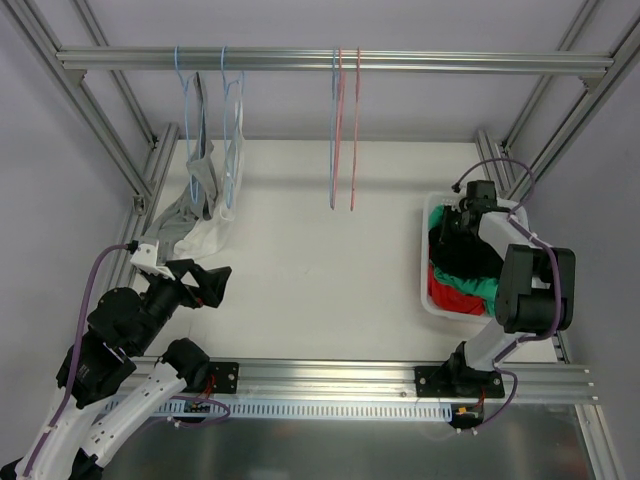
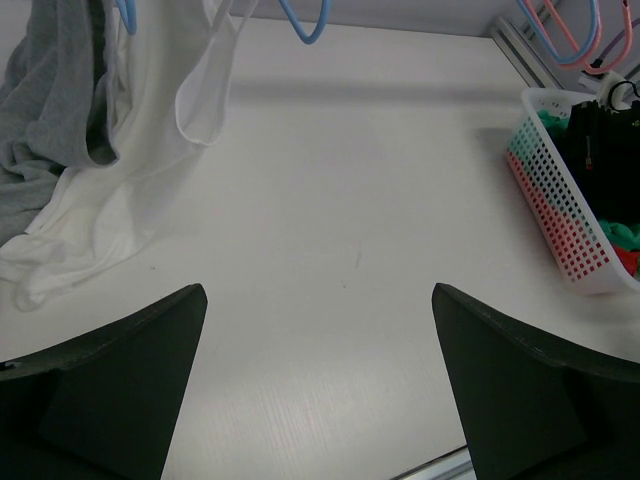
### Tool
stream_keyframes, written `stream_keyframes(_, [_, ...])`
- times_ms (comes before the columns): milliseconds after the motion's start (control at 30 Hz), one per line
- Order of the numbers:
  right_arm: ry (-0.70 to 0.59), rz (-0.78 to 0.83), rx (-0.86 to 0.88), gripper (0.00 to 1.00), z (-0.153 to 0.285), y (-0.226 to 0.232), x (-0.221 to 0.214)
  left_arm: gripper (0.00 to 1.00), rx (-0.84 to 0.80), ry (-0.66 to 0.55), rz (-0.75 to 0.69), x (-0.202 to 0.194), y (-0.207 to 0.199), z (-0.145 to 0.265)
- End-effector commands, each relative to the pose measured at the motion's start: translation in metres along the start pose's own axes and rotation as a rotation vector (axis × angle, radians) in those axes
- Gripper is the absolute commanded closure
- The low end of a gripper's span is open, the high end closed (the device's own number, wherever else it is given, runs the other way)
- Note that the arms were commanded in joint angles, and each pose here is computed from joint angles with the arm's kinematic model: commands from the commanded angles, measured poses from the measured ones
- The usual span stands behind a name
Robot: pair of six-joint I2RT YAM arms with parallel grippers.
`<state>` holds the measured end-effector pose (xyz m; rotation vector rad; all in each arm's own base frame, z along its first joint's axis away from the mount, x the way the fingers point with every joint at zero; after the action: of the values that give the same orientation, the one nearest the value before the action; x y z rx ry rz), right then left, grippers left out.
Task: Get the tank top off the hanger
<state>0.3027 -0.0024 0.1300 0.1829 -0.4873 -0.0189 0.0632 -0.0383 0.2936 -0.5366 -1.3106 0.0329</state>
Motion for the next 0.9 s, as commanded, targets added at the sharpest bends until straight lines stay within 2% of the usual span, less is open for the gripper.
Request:
stream_keyframes(0, [0.203,0.083,0.107,0.80,-0.012,0.019,-0.032,0.01,-0.016,-0.016,0.017,0.001,-0.001,0.001])
stream_keyframes(267, [0.199,0.143,0.260,0.85,-0.009,0.036,-0.031,0.01,-0.002,-0.034,0.024,0.004,-0.001,0.002])
stream_keyframes(300, [0.200,0.145,0.183,0.85,-0.009,0.032,-0.030,0.01,0.002,-0.039,0.024,0.004,0.000,0.003])
stream_keyframes(333, [0.196,0.118,0.126,0.73,-0.008,0.030,-0.030,0.01,0.008,-0.044,0.025,0.005,0.000,0.003])
stream_keyframes(367, [0.191,0.107,0.083,0.66,-0.006,0.026,-0.030,0.01,0.015,-0.051,0.028,0.007,0.000,0.003])
stream_keyframes(533, [0.050,0.056,-0.019,0.49,0.029,0.024,-0.017,0.01,0.014,-0.072,0.047,0.025,-0.007,0.008])
stream_keyframes(567, [0.025,0.046,-0.018,0.45,0.036,0.027,-0.014,0.01,0.035,-0.044,0.045,0.029,-0.010,0.004])
stream_keyframes(600, [-0.007,0.048,-0.018,0.41,0.045,0.028,-0.010,0.01,0.020,-0.064,0.053,0.045,-0.016,0.010])
stream_keyframes(633, [-0.043,0.051,-0.021,0.26,0.060,0.031,-0.008,0.01,0.025,-0.058,0.056,0.052,-0.020,0.009])
stream_keyframes(667, [-0.078,0.054,-0.029,0.06,0.072,0.033,-0.002,0.01,0.056,-0.004,0.037,0.058,-0.025,0.000])
stream_keyframes(700, [-0.103,0.058,-0.058,0.01,0.082,0.032,0.001,0.01,0.046,-0.039,0.045,0.079,-0.033,0.006])
stream_keyframes(733, [-0.099,0.059,-0.075,0.01,0.092,0.032,0.000,0.02,0.055,-0.038,0.035,0.088,-0.037,0.005])
stream_keyframes(767, [-0.151,0.066,-0.087,0.01,0.109,0.035,0.007,0.01,0.081,-0.011,0.020,0.096,-0.043,-0.006])
stream_keyframes(800, [-0.168,0.071,-0.114,0.00,0.118,0.034,0.008,0.01,0.078,-0.047,0.022,0.114,-0.048,-0.001])
stream_keyframes(867, [-0.212,0.086,-0.123,0.01,0.139,0.036,0.007,0.01,0.102,-0.038,0.004,0.128,-0.057,-0.015])
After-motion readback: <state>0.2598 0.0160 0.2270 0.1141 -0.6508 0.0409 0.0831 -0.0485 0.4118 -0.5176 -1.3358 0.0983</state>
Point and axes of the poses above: each gripper's point midway between its finger pads, its own z axis back along the fingers, its own y axis along the line the jaws close on, x = y × z, the point moved 10 cm from there along z, back along the fingers, and after that the axes turned 7 degrees about z, right-handed, at the moved point
